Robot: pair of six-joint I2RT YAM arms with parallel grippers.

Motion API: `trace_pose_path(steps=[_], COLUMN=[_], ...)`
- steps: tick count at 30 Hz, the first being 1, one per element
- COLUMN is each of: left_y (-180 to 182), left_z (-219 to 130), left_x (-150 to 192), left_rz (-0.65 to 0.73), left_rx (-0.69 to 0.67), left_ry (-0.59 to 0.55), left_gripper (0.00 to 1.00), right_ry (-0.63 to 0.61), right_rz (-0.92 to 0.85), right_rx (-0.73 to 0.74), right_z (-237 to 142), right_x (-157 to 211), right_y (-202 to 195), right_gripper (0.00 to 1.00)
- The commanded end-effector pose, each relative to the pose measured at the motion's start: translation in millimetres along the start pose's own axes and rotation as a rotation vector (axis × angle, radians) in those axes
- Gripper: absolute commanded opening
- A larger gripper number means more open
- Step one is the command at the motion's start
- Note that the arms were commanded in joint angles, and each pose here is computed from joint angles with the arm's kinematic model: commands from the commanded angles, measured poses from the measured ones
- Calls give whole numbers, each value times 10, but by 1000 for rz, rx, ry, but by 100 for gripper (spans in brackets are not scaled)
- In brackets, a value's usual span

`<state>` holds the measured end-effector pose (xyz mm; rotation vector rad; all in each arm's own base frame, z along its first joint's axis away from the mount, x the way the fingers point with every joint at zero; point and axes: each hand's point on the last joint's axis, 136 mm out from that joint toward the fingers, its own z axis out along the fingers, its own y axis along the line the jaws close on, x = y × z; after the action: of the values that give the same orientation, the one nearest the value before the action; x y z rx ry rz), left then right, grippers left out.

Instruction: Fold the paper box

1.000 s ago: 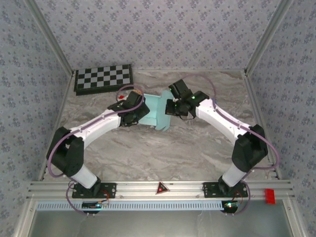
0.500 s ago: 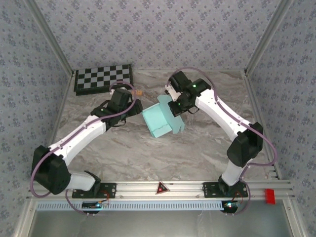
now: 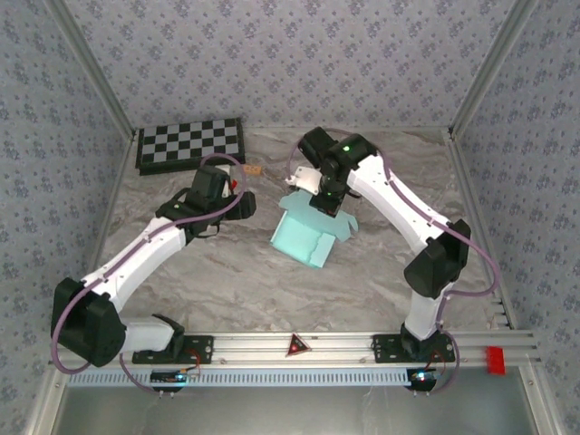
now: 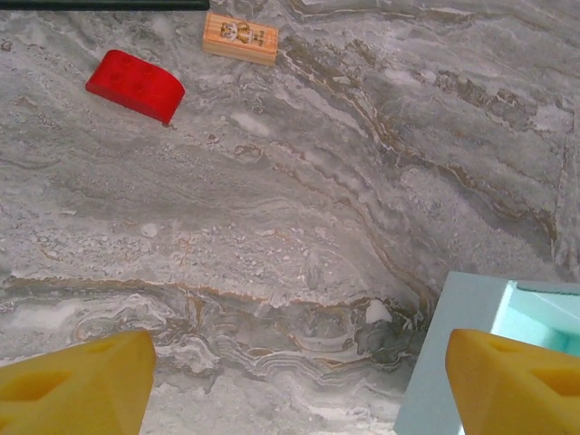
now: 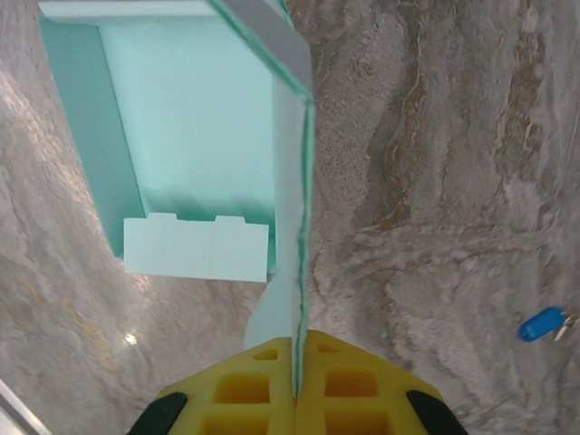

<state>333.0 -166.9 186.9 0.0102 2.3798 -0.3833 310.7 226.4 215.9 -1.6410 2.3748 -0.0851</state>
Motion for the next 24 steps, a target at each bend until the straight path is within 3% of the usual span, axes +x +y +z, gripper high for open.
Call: trace_pose_path(steps=[1, 8, 18, 24], left_y=[-20, -5, -44, -57], left_z=[-72, -57, -12, 24], left_x=[9, 60, 189, 241], left_rz=[36, 29, 11, 4], left_rx=[24, 26, 71, 87], left_ry=[-3, 10, 36, 47], left_gripper=[83, 84, 84, 84], right_ry=[75, 209, 208, 194], right_rz=[-188, -317, -507, -554], right_rx=[33, 117, 167, 175], right_z=[91, 324, 483, 532], right_x=[-11, -23, -223, -299], right_y=[-83, -312, -329, -297], right_gripper=[0, 0, 0, 7])
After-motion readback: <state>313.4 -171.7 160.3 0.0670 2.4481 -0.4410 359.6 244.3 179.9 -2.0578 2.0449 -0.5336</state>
